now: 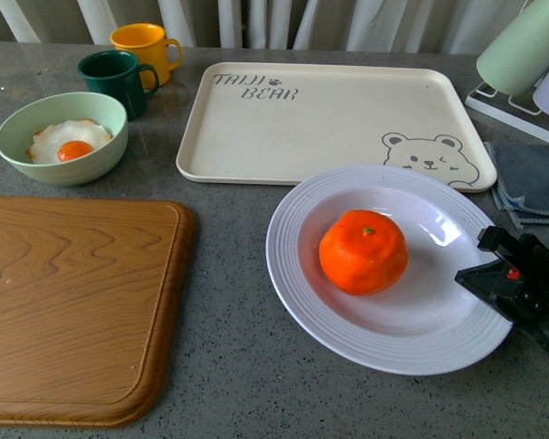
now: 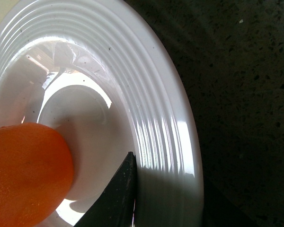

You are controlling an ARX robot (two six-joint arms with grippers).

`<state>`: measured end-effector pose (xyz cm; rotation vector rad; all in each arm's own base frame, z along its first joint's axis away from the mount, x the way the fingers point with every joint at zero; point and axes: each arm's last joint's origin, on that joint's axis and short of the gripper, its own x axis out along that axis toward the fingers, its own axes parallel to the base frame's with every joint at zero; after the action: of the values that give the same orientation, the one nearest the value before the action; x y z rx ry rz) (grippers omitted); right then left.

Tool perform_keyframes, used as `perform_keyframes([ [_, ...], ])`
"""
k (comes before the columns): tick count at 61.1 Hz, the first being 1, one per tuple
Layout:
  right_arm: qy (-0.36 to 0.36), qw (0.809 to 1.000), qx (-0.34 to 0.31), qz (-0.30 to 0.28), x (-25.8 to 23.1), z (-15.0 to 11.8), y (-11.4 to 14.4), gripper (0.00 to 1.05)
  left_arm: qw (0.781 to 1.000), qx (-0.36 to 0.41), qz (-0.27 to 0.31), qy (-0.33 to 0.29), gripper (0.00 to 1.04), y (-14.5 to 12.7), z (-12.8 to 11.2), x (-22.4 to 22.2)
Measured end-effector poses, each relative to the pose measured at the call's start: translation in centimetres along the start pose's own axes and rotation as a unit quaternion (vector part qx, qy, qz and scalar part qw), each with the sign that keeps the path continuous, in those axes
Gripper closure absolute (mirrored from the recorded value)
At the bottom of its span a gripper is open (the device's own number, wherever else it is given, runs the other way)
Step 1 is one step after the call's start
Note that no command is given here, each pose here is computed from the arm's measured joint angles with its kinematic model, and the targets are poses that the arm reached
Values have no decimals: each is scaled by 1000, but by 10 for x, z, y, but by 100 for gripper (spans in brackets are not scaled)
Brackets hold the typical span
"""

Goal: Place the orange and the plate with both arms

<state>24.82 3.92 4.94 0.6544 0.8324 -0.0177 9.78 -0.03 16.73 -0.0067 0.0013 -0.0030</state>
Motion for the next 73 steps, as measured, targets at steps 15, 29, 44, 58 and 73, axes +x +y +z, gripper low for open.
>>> perform_keyframes([
  [15, 6, 1000, 22, 11, -2, 4, -3, 90, 1000, 0, 0, 0, 9, 0, 0, 0],
  [29, 12, 1000, 17, 21, -16, 9, -2, 94, 1000, 0, 0, 0, 9, 0, 0, 0],
  [44, 7, 998, 21, 57, -37, 20, -6, 101, 1000, 0, 0, 0, 9, 0, 0, 0],
  [58, 0, 998, 20, 61, -46, 28, -15, 101, 1000, 0, 0, 0, 9, 0, 0, 0],
  [73, -1, 997, 17, 70, -49, 31, -18, 101, 1000, 0, 0, 0, 9, 0, 0, 0],
])
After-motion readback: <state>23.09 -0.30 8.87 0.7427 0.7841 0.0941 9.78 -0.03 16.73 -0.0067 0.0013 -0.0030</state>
